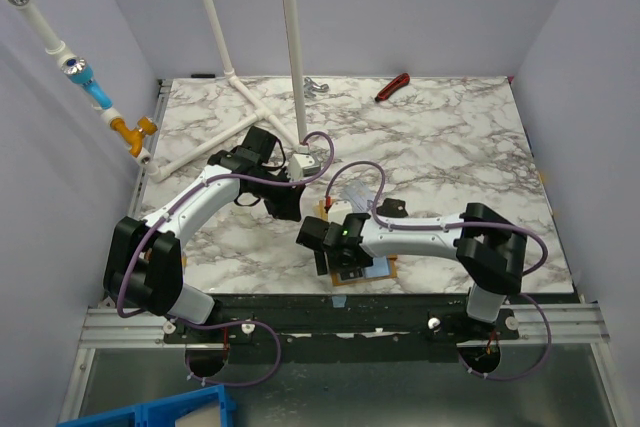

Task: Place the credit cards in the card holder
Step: Insert the credit card into the card holder.

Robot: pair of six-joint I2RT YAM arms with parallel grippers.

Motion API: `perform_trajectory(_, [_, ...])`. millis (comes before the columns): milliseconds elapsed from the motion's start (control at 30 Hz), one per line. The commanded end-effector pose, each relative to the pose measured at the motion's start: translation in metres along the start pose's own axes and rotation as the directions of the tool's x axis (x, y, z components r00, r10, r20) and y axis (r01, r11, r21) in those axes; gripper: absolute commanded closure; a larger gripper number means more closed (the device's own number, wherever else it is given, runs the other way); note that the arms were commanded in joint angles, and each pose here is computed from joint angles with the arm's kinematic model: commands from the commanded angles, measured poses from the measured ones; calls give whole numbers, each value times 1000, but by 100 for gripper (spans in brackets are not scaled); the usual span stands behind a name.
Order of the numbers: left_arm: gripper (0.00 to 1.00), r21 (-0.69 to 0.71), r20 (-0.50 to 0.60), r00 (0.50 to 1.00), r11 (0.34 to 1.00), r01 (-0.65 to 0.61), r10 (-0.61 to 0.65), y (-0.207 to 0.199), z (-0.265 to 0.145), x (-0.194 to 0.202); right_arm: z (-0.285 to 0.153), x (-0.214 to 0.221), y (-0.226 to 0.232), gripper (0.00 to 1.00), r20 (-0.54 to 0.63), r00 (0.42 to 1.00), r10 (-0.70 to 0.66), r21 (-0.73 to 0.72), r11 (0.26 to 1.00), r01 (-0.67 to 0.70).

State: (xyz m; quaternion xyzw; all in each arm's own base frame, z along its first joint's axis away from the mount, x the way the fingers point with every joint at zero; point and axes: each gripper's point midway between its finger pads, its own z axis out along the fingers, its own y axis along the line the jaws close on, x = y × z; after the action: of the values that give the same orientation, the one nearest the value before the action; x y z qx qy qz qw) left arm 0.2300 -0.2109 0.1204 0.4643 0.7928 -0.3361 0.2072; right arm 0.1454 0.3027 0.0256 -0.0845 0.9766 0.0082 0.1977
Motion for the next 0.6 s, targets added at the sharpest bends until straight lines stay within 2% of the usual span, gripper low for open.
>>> perform_trajectory(0, [88,-12,22,999,999,-35,35,-2,-8,-7,-11,-5,-9,17,52,998,22,29,999,-24])
perform_trajectory(200, [89,-21,12,999,999,-39,39,-1,-8,-3,-6,-2,-11,14,44,999,4,53,999,-6])
perform_trajectory(567, [88,-13,12,999,999,-30,30,0,-7,-6,5,13,-19,15,1,1000,-5,77,997,5])
